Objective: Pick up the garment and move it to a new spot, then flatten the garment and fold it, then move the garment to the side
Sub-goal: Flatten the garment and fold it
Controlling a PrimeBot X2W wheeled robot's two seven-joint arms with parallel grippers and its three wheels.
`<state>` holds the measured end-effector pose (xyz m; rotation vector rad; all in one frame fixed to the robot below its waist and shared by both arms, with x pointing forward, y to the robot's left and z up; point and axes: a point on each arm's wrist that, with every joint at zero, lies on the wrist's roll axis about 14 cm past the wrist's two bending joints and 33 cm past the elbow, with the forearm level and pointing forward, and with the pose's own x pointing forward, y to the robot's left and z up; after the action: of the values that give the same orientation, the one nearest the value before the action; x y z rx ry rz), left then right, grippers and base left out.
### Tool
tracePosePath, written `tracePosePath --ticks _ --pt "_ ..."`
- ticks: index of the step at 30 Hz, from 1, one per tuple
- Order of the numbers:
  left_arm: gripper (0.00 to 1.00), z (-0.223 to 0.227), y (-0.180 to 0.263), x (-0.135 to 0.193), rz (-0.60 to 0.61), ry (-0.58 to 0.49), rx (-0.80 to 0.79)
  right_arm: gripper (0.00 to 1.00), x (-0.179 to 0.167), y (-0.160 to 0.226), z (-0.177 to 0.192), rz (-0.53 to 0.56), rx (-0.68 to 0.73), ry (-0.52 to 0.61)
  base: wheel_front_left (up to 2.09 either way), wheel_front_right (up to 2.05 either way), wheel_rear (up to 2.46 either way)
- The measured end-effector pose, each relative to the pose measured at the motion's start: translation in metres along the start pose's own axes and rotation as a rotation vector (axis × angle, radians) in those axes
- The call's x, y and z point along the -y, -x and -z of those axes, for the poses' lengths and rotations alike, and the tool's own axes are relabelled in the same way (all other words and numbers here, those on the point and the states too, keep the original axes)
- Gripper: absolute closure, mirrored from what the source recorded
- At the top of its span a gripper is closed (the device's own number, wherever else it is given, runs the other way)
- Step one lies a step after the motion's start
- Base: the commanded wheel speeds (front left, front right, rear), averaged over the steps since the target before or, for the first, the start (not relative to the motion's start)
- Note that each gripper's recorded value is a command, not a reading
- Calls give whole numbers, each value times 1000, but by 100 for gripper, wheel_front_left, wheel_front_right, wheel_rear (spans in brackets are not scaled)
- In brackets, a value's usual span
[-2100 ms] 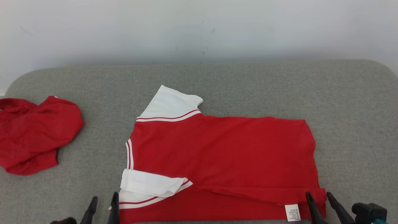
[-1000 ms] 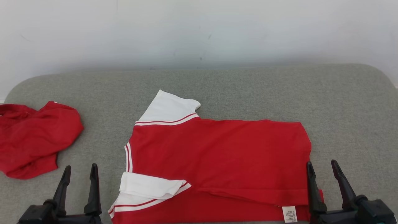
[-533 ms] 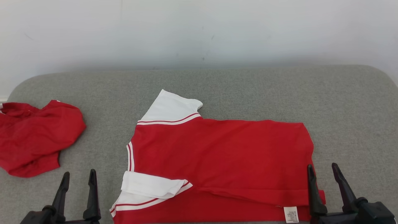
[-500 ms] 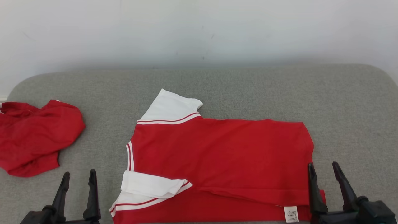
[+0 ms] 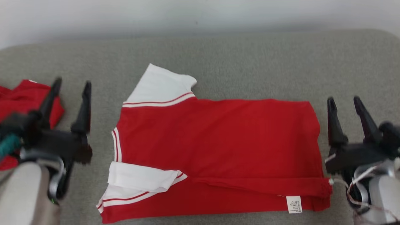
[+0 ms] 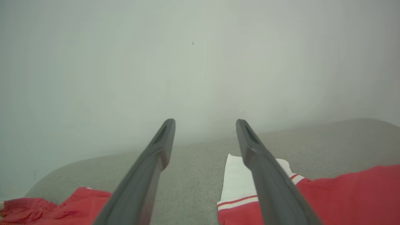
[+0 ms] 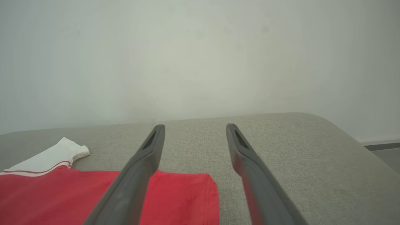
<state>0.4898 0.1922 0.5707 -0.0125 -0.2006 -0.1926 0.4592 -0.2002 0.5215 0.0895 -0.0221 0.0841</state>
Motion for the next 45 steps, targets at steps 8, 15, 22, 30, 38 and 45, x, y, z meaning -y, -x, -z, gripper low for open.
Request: tracePosePath --ticks 8,15,22,30,38,45 --pt "0 25 -83 -4 86 31 -125 0 8 -55 40 -4 -175 33 0 0 0" --pt "0 103 -113 18 193 4 -397 0 18 -66 91 9 -361 42 0 0 0" --pt "0 144 -127 40 259 7 -549 0 31 -59 111 32 -476 37 0 0 0" --pt "0 186 -129 56 311 -8 -701 0 24 -56 126 9 -562 8 0 0 0" --pt "24 207 -140 60 303 22 -746 3 16 -61 134 -20 -603 -5 0 0 0" --pt "100 202 -136 74 345 29 -743 100 5 -62 133 -55 -619 -23 0 0 0"
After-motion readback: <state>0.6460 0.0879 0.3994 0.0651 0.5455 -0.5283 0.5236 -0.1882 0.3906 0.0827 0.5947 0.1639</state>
